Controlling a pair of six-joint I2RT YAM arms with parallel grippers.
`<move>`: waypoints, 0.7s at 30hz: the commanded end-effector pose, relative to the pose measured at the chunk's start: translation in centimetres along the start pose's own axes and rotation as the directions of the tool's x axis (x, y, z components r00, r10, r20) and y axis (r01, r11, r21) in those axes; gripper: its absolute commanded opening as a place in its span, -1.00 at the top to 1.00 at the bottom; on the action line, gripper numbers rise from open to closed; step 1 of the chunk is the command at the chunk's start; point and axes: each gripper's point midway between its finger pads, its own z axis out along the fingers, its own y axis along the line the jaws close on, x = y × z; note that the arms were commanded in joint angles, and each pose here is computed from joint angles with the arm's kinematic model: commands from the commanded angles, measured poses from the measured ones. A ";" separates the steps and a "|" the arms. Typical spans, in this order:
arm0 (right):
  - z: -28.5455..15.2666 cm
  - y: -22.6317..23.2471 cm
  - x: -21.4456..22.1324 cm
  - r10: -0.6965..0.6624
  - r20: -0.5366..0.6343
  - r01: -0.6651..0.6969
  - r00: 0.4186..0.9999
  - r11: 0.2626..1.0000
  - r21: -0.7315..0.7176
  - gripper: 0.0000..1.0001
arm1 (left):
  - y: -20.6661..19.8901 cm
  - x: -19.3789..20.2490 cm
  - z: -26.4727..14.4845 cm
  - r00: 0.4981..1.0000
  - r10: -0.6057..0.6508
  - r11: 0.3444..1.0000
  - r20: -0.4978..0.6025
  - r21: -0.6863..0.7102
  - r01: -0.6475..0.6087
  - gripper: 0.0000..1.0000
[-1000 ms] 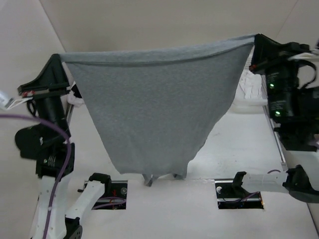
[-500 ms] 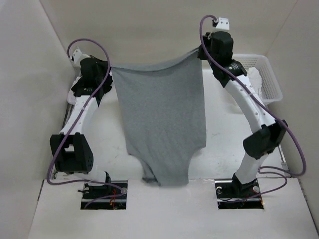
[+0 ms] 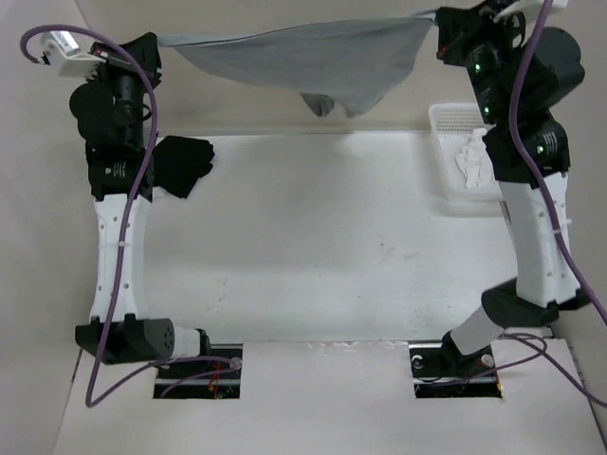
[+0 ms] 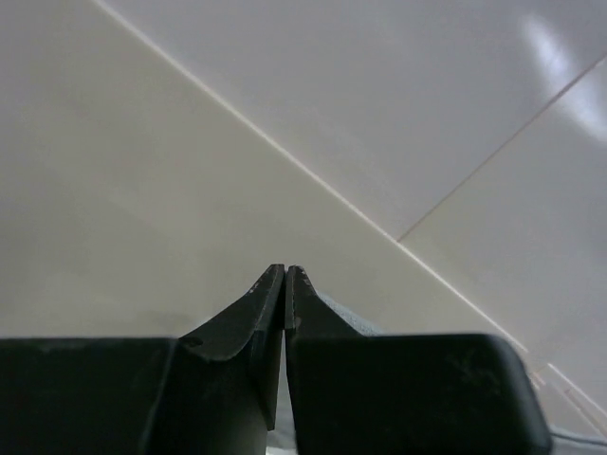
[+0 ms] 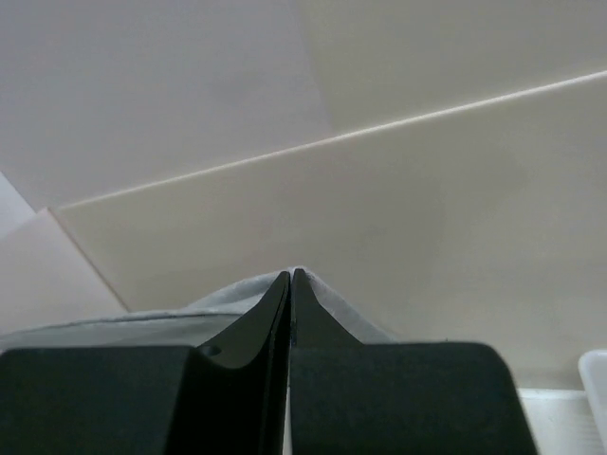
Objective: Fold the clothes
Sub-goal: Flatten the tank top out
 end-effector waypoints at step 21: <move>-34.6 -4.7 33.9 0.253 -0.667 -0.208 0.701 0.967 0.147 1.00 | 17.3 17.5 -31.4 0.933 -0.025 0.935 -0.358 -0.339 -0.105 1.00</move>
